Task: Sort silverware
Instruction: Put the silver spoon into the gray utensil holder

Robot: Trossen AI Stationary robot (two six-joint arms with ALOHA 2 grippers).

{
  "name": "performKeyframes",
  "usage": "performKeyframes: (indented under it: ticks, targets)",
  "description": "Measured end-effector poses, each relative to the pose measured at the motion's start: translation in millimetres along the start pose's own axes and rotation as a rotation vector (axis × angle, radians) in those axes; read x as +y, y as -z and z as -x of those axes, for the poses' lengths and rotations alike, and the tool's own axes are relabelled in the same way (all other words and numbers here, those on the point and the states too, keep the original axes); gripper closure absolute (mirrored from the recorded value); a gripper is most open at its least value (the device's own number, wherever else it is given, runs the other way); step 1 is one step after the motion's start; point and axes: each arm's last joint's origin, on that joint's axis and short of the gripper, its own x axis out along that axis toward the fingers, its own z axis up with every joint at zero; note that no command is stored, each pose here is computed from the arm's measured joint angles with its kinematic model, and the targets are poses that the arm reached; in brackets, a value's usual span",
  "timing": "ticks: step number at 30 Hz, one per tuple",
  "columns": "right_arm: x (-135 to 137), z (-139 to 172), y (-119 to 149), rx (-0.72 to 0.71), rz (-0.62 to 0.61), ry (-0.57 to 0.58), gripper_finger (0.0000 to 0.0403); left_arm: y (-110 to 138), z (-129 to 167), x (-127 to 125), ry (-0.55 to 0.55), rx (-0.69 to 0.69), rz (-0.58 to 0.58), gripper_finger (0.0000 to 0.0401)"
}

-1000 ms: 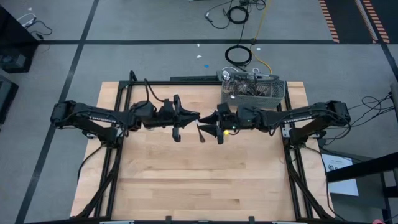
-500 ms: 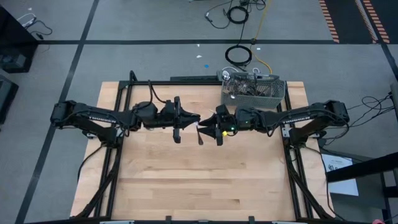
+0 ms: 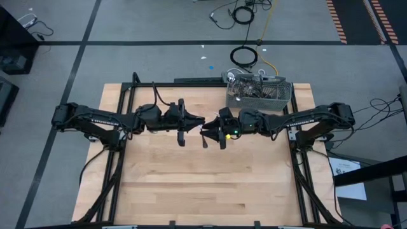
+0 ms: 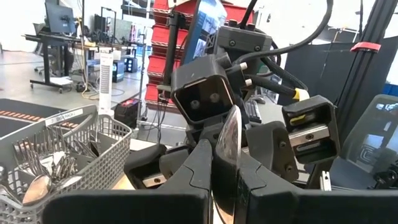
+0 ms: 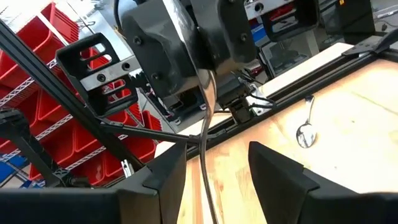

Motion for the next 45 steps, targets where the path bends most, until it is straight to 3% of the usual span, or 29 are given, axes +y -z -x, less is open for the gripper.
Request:
performKeyframes:
  ticks: [4, 11, 16, 23, 27, 31, 37, 45]
  targets:
    - [-0.2, 0.0, 0.3, 0.003, -0.010, 0.002, 0.0268, 0.1, 0.0, 0.0, -0.001, 0.001, -0.002, 0.0381]
    - [3.0, 0.1, -3.3, -0.037, -0.011, -0.027, 0.0391, 0.1, 0.0, 0.1, -0.005, 0.001, -0.001, 0.0381]
    - [12.4, 0.5, 0.0, -0.078, -0.041, -0.019, 0.0399, -1.7, -0.1, -0.2, -0.001, -0.013, 0.005, 0.0358]
    - [32.0, 3.0, 13.2, -0.163, -0.053, 0.093, 0.0401, -3.8, -0.2, -0.8, 0.006, -0.036, 0.009, 0.0245]
    - [39.7, 5.2, 18.5, -0.213, -0.045, 0.162, 0.0402, -3.5, 6.3, 0.7, -0.036, 0.020, 0.204, 0.0185]
    - [47.8, 8.3, 24.2, -0.264, -0.039, 0.237, 0.0402, -15.3, 19.0, 4.3, -0.064, 0.031, 0.214, 0.0147]
    - [55.4, 12.7, 27.0, -0.330, -0.048, 0.308, 0.0403, -45.9, 47.9, 1.7, -0.030, -0.063, 0.189, 0.0138]
    - [59.2, 29.7, 8.1, -0.417, 0.008, 0.396, 0.0403, -49.0, 80.7, 2.0, -0.086, 0.077, 0.123, 0.0146]
